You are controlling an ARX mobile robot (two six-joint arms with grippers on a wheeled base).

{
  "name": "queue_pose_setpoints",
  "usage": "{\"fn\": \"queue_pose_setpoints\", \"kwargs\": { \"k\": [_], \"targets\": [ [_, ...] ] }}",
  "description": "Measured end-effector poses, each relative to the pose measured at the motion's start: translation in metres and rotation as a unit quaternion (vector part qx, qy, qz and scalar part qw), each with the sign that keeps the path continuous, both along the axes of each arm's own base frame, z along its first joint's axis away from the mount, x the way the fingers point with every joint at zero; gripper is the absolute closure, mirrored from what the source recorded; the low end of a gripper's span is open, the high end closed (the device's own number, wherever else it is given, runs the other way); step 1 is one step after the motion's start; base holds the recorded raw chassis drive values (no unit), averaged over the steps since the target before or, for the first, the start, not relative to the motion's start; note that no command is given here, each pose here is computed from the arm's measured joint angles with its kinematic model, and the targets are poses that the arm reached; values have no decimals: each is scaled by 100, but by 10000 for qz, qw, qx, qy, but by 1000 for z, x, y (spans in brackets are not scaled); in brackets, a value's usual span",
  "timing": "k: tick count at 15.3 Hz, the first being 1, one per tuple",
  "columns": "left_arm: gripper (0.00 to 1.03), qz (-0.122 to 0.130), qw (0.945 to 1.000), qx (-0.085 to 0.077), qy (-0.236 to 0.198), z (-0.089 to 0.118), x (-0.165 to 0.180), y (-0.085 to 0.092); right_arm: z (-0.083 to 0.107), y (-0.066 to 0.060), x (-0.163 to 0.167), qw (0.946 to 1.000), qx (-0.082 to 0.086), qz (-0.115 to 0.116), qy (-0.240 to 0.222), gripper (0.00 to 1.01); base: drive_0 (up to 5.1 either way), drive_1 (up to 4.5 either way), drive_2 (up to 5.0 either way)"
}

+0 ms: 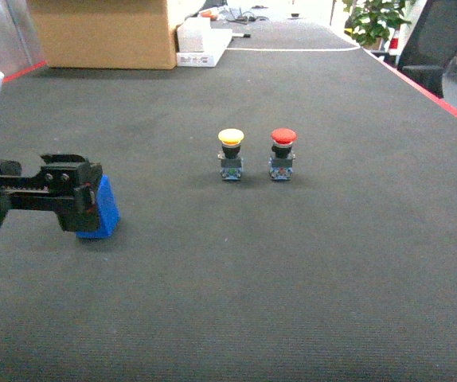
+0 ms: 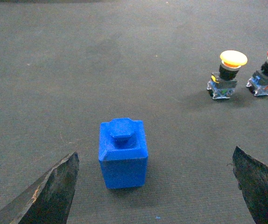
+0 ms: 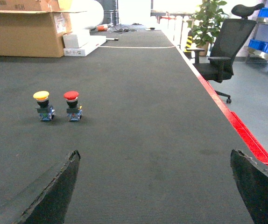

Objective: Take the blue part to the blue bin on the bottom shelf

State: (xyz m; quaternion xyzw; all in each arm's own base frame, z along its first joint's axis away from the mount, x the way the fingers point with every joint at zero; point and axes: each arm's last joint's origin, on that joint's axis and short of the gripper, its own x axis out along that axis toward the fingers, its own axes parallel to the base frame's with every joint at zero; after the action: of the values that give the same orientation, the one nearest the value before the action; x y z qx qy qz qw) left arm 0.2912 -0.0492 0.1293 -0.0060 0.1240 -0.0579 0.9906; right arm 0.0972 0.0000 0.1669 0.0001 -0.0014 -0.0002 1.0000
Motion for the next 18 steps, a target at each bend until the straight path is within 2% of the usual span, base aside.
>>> {"fn": "queue_pose_setpoints", "kwargs": {
  "k": [4, 7, 9, 15, 16, 18],
  "targets": [
    [5, 70, 9996, 48, 265, -28, 36, 1, 0, 0, 0, 10000, 0, 0, 0, 3, 0, 0, 0],
    [5, 131, 9995, 47, 283, -36, 63, 1, 0, 0, 0, 10000, 0, 0, 0, 3, 0, 0, 0],
    [5, 118, 9989, 134, 427, -48, 75, 0, 0, 0, 0, 10000, 0, 0, 0, 3, 0, 0, 0],
    [5, 161, 9987, 169, 452, -58, 96, -1, 0, 0, 0, 10000, 0, 0, 2, 3, 0, 0, 0],
    [7, 281, 9984, 190, 463, -60, 99, 1, 0, 0, 0, 10000, 0, 0, 0, 3, 0, 0, 0],
    [32, 315, 9983, 130, 471, -60, 104, 3, 0, 0, 0, 10000, 0, 0, 0, 3, 0, 0, 0]
  ]
}}
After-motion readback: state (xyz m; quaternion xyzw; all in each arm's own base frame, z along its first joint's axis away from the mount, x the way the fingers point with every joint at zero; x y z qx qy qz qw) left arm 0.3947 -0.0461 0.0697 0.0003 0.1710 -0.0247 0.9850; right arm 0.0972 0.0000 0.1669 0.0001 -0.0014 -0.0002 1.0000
